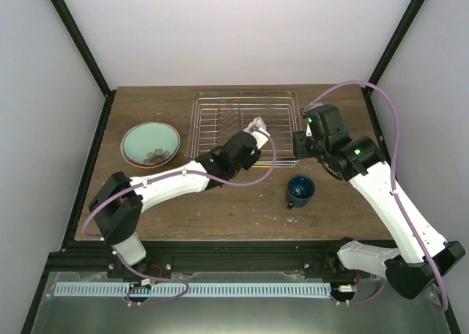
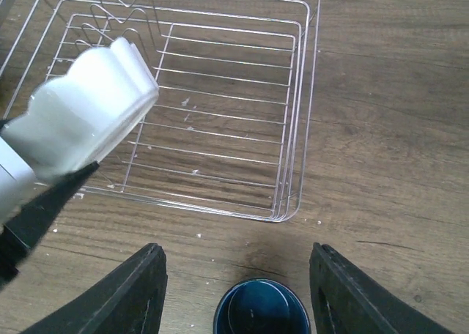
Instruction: Load the mixed dishes into the dish rack
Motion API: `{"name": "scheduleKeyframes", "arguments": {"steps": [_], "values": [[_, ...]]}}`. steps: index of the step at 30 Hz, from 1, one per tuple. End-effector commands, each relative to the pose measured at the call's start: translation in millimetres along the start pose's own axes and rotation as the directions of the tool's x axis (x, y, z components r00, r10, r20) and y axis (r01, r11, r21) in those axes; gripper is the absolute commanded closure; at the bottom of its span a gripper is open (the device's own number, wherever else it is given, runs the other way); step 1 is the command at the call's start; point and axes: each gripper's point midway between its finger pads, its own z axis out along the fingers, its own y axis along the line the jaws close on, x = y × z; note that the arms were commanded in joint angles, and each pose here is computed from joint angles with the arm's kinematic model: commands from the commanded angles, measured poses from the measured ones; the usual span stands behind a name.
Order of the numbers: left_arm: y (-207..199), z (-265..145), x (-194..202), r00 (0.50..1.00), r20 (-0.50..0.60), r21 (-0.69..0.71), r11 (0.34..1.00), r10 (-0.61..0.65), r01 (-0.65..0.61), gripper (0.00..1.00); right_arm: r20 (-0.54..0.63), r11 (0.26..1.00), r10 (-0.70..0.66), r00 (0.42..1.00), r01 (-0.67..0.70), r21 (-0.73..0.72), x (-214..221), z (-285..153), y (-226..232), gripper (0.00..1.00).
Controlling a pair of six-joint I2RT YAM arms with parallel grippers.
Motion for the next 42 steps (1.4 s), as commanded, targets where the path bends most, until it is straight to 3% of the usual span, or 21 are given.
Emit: {"name": "scheduleKeyframes", "arguments": {"steps": [1, 15, 23, 27, 31, 42], "values": [[10.9, -1.9, -52.3, 0.97, 0.131, 0.139, 0.972, -0.207, 0.189, 0.75, 0.039, 0.999, 0.017, 0.999, -0.018, 0.031, -5.2, -6.0, -11.9, 0.46], [24.7, 40.3, -81.1, 0.863, 0.106, 0.42, 0.809, -0.494, 0.411, 0.75, 0.059, 0.995, 0.02, 0.998, -0.025, 0.097, -9.4, -6.8, -31.8, 0.44], [23.9, 39.9, -112.5, 0.78, 0.049, 0.599, 0.643, -0.624, 0.477, 0.72, 0.036, 0.992, 0.017, 0.999, -0.021, 0.121, -9.0, 7.0, -34.0, 0.44], [29.4, 37.5, -123.8, 0.739, 0.03, 0.646, 0.577, -0.673, 0.5, 0.71, 0.043, 0.992, 0.021, 0.999, -0.026, 0.12, -11.4, 7.2, -33.7, 0.44], [36.0, 41.1, -126.4, 0.674, -0.035, 0.693, 0.468, -0.738, 0.549, 0.71, 0.044, 0.993, 0.023, 0.999, -0.028, 0.117, -12.5, 8.8, -32.8, 0.44], [31.0, 72.3, -105.5, 0.596, -0.148, 0.667, 0.365, -0.789, 0.649, 0.66, 0.064, 0.991, 0.013, 0.998, -0.021, 0.129, -16.2, 3.1, -36.2, 0.44]]}}
